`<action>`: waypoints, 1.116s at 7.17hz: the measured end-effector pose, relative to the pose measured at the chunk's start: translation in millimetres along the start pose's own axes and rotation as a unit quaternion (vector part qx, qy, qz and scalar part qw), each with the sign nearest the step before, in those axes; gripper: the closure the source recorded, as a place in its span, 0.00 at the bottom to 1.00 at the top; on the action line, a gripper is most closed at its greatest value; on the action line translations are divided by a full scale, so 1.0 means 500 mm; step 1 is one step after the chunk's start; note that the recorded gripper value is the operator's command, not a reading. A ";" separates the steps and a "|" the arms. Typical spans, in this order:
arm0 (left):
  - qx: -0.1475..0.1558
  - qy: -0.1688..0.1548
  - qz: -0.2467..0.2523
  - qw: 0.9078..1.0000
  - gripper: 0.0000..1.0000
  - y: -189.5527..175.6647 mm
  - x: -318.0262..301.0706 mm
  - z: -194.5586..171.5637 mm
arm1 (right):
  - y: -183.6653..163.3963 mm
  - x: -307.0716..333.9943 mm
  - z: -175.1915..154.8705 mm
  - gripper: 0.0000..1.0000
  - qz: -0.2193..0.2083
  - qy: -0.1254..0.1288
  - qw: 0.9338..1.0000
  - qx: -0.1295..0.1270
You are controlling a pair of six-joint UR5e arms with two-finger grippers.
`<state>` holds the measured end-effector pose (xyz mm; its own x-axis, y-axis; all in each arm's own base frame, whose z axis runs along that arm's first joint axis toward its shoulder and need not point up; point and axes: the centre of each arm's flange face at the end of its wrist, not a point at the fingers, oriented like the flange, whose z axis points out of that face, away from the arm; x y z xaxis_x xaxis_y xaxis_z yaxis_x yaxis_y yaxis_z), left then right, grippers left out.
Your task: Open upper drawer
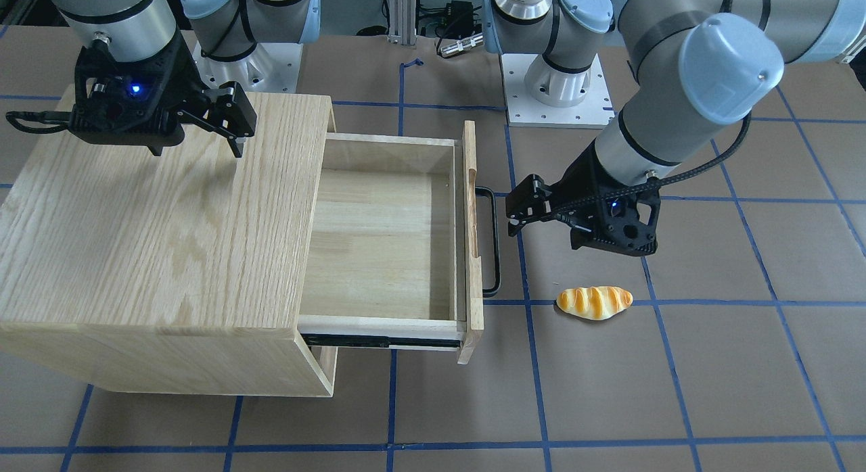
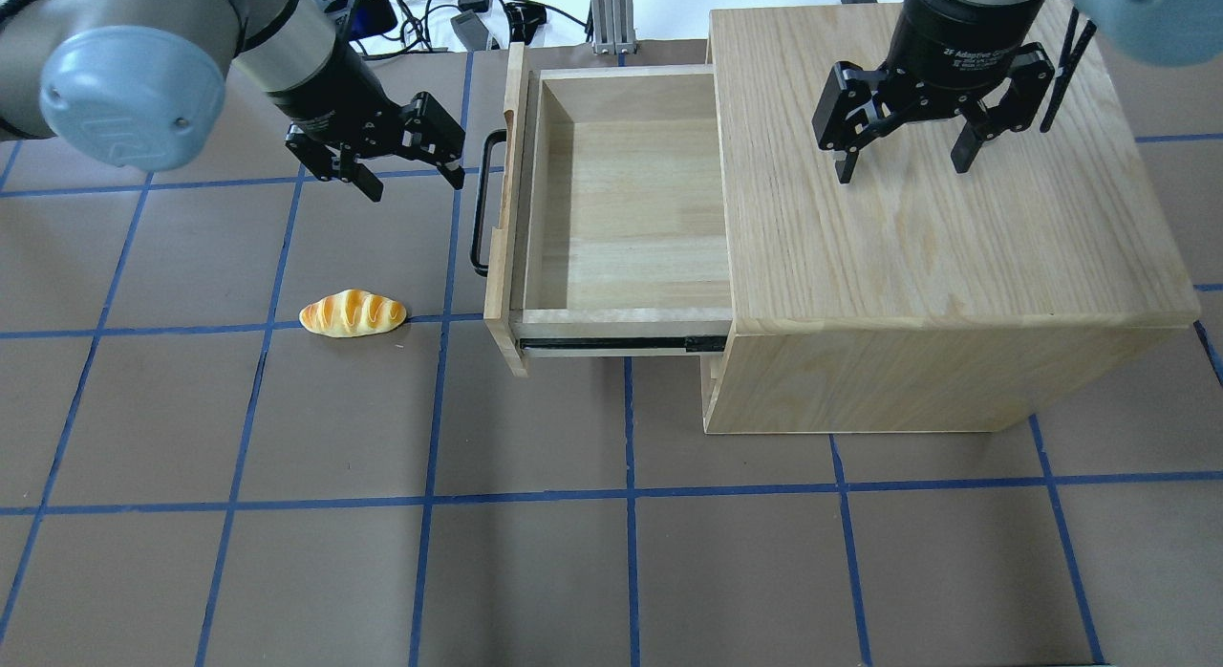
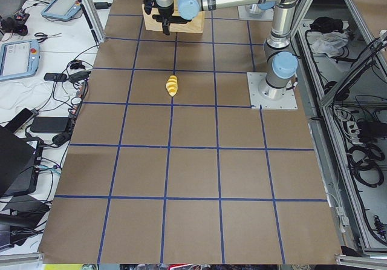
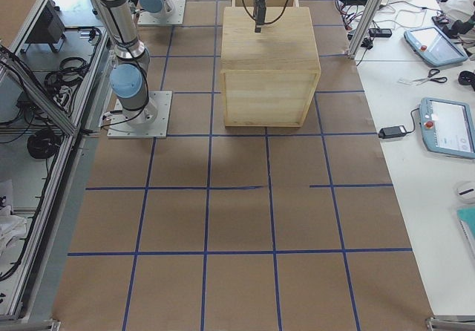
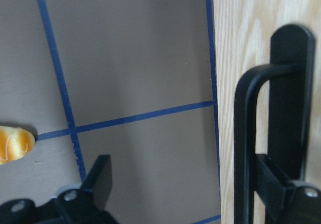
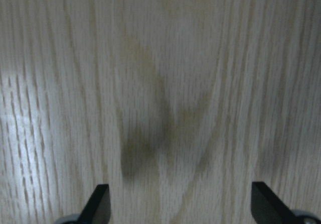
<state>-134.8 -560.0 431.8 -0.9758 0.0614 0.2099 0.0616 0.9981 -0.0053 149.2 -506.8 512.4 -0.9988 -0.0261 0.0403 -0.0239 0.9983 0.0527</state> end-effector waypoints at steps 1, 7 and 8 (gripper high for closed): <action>-0.006 -0.038 -0.003 0.999 0.00 0.032 -0.010 -0.040 | 0.000 0.000 0.000 0.00 0.000 0.000 1.000 0.000; 0.020 -0.096 -0.010 0.995 0.00 0.143 0.014 -0.145 | 0.000 0.000 0.000 0.00 0.000 0.000 1.000 0.000; 0.023 -0.098 -0.019 0.995 0.00 0.157 0.019 -0.145 | 0.000 0.000 0.000 0.00 0.000 0.000 1.000 0.000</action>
<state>-124.1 -481.8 504.1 -0.9997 0.0189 0.0170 0.0181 0.9987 -0.0468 149.1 -506.8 512.4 -0.9988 -0.0265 0.0403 -0.0243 0.9983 0.0527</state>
